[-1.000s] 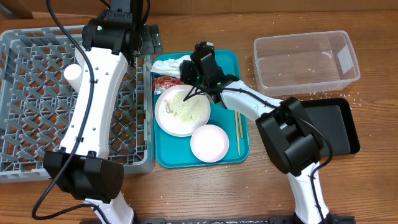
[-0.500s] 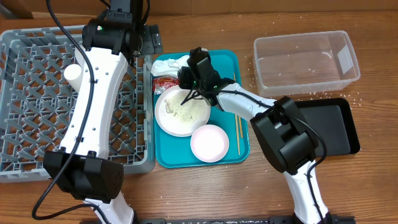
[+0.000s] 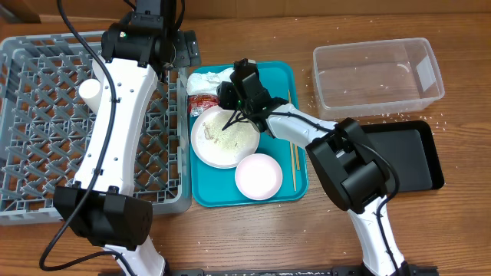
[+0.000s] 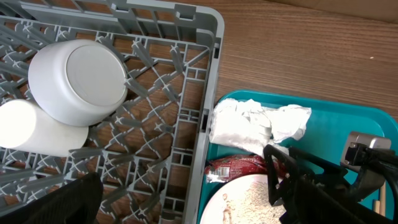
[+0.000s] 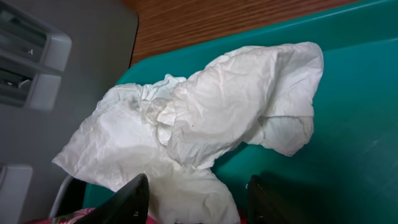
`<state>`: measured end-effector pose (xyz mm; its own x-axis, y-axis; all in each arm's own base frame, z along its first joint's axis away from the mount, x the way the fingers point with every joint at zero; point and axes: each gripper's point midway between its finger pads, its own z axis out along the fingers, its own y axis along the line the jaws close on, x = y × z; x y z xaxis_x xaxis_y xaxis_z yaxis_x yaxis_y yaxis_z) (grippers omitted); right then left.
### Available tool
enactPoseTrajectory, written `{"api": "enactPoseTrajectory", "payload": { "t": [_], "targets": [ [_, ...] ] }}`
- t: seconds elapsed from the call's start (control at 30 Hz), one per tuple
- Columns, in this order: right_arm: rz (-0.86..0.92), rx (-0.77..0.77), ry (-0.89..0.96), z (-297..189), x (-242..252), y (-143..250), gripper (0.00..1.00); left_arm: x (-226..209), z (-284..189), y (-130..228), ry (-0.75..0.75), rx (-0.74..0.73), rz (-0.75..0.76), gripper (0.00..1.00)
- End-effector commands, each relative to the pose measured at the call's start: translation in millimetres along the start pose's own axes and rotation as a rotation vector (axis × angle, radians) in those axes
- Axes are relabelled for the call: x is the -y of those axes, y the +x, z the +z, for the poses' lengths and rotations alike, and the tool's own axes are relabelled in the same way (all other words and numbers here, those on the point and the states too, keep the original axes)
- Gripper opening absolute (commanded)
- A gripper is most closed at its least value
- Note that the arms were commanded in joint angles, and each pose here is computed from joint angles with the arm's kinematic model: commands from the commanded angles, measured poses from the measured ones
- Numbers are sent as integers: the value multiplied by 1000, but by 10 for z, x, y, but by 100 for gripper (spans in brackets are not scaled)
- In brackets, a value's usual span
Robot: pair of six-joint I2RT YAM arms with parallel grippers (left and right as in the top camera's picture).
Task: Sort waste into correct bins and load items into the dishwasher
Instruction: 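Lift the napkin and carry it right into the clear plastic bin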
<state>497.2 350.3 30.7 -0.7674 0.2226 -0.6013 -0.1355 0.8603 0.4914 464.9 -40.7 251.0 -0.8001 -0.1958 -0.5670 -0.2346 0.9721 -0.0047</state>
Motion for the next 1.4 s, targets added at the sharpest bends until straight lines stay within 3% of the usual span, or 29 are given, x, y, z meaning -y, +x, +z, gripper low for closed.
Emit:
{"api": "enactPoseTrajectory", "payload": {
  "t": [0.0, 0.1, 0.17, 0.23, 0.37, 0.57, 0.7, 1.13, 1.37],
  "targets": [
    [-5, 21, 16, 41, 42, -35, 49, -1, 9, -8, -11, 4, -15, 100],
    [-5, 17, 18, 49, 52, -21, 33, -1, 9, -8, -11, 4, -15, 100],
    [-4, 11, 22, 48, 61, -8, 14, -1, 9, -8, -11, 4, -15, 100],
    [-4, 7, 24, 48, 67, 2, 5, 0, 9, -9, -11, 5, -15, 100],
    [8, 0, 37, 22, 71, -87, 4, 0, 9, -9, -11, 5, -15, 100],
    [53, 41, 71, -302, 105, -718, 4, -1, 9, -8, -11, 4, -15, 100],
    [88, 90, 90, -682, 152, -1211, 4, -1, 9, -8, -11, 4, -15, 100],
    [150, 214, 67, -2028, 157, -2032, 4, 0, 9, -9, -11, 5, -15, 100],
    [236, 334, 329, -2818, 894, -2307, 4, -1, 9, -8, -11, 4, -15, 100]
  ]
}}
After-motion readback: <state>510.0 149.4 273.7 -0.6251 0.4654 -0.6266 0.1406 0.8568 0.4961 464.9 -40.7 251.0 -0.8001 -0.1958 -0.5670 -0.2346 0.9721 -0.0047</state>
